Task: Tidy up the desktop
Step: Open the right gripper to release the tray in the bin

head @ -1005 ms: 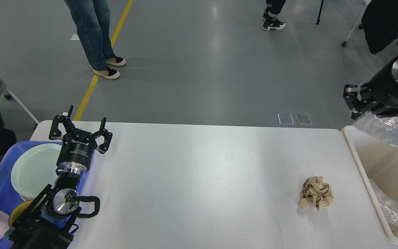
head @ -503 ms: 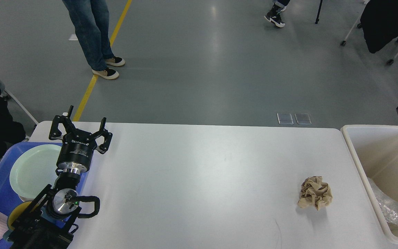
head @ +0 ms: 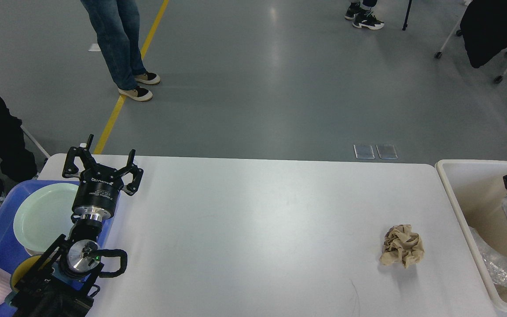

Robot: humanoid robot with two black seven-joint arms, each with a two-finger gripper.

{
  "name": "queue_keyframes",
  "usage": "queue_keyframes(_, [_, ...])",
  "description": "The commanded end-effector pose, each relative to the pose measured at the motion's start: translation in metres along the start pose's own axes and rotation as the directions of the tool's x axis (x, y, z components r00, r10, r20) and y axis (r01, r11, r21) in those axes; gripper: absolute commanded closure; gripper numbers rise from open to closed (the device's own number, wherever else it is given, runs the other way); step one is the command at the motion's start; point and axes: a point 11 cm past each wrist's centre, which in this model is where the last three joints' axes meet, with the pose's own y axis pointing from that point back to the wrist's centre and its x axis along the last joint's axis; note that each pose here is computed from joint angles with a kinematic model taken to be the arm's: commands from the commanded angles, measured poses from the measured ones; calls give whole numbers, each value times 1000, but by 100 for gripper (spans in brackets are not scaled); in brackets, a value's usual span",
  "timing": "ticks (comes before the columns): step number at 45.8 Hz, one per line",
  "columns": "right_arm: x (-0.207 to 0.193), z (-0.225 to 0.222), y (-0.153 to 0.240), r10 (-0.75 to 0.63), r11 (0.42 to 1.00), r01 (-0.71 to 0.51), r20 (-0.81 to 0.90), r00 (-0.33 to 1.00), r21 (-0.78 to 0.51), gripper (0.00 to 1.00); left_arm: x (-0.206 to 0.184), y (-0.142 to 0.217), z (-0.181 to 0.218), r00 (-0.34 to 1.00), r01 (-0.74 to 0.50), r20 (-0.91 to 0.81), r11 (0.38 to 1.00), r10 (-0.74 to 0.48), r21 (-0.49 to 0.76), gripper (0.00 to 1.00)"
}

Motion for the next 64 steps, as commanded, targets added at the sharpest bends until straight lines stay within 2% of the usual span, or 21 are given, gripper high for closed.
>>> queue_keyframes(1, [-29, 25, -4, 30, 999, -27, 73, 997, -39, 100, 0, 0, 0, 1000, 0, 0, 1000, 0, 0, 4])
queue_keyframes(15, [-60, 35, -5, 0, 998, 4, 81, 997, -58, 100, 0, 0, 0, 1000, 0, 0, 1000, 0, 0, 4])
queue_keyframes(27, [-69, 30, -4, 30, 998, -27, 62, 998, -52, 100, 0, 0, 0, 1000, 0, 0, 1000, 0, 0, 4])
queue_keyframes(29, [-67, 31, -4, 60, 997, -57, 56, 997, -54, 74, 0, 0, 0, 1000, 0, 0, 1000, 0, 0, 4])
queue_keyframes(30, [-66, 31, -4, 83, 995, -80, 58, 995, -55, 57, 0, 0, 0, 1000, 0, 0, 1000, 0, 0, 4])
queue_keyframes(31, [-61, 31, -3, 121, 991, -118, 59, 991, -57, 32, 0, 0, 0, 1000, 0, 0, 1000, 0, 0, 4])
queue_keyframes(32, [-58, 32, -3, 150, 987, -146, 60, 987, -60, 16, 0, 0, 0, 1000, -1, 0, 1000, 1, 0, 4])
queue_keyframes(33, [-57, 32, -2, 176, 983, -172, 61, 983, -62, 4, 0, 0, 0, 1000, 0, 0, 1000, 0, 0, 4])
queue_keyframes(34, [-55, 32, -2, 197, 979, -193, 61, 979, -63, 0, 0, 0, 0, 1000, 0, 0, 1000, 0, 0, 4])
queue_keyframes(44, [-63, 21, -1, 197, 980, -193, 72, 978, -51, 0, 0, 0, 0, 1000, 0, 0, 1000, 0, 0, 4])
queue_keyframes(54, [-45, -11, 1, 179, 984, -179, 74, 981, -7, 0, 0, 0, 0, 1000, 0, 0, 1000, 0, 2, 4])
queue_keyframes(60, [-27, -43, 8, 153, 987, -151, -41, 987, 48, 0, 0, 0, 0, 1000, 0, 0, 1000, 0, 2, 4])
queue_keyframes(64, [-24, -66, 19, 95, 994, -79, -248, 964, 73, 0, 0, 0, 0, 1000, 0, 0, 1000, 0, 2, 4])
